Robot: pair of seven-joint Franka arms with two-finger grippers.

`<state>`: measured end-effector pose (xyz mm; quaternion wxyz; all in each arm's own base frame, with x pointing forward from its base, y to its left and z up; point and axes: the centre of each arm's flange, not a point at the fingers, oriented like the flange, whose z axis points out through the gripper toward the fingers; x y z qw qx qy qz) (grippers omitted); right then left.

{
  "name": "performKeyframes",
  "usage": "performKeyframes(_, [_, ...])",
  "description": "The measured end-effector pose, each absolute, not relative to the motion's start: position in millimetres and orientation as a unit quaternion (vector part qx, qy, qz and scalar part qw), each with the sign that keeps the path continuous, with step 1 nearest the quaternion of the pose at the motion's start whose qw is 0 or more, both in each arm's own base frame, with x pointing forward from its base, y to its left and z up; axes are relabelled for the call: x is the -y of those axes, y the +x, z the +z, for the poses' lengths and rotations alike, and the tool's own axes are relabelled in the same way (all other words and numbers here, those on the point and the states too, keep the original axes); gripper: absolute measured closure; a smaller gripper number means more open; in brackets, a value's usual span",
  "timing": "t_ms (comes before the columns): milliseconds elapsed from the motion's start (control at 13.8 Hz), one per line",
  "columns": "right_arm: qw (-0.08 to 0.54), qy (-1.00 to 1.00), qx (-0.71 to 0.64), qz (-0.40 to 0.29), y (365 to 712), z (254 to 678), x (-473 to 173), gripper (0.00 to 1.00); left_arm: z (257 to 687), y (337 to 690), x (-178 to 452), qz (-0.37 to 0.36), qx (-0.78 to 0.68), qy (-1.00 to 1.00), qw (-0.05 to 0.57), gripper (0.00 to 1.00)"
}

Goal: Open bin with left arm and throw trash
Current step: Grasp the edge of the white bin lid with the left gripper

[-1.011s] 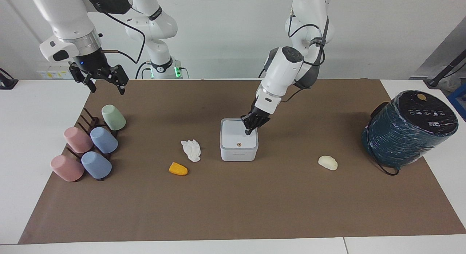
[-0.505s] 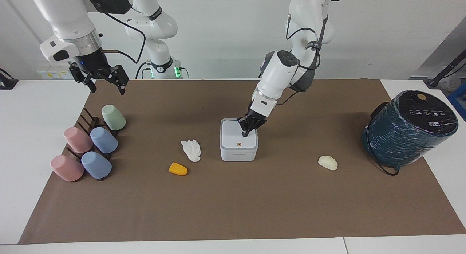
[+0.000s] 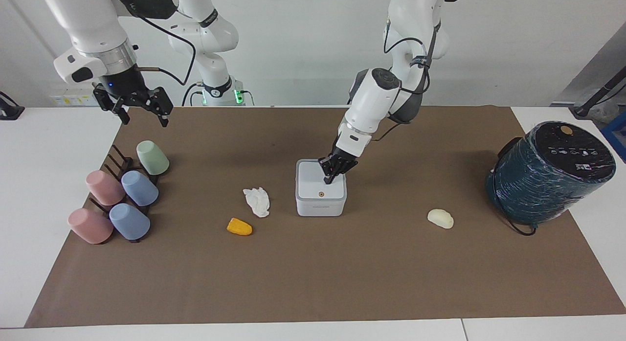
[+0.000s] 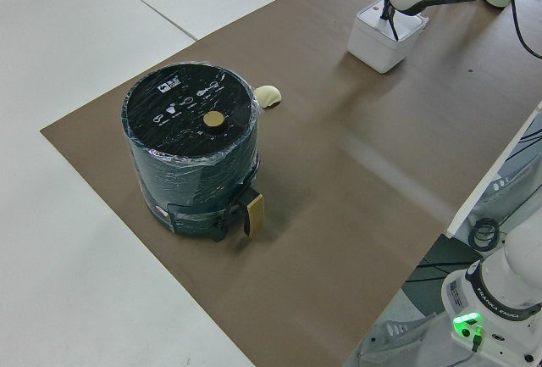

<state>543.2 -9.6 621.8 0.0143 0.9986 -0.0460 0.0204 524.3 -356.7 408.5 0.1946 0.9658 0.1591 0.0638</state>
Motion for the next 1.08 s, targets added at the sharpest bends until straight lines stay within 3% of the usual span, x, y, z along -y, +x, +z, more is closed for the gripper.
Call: performKeyframes(1083, [0.014,0.999,0.046,0.022,542.5,623.2,9.6,0.0,404.1,524.9,356.7,0.062,-0.16,0.966,0.193,0.92])
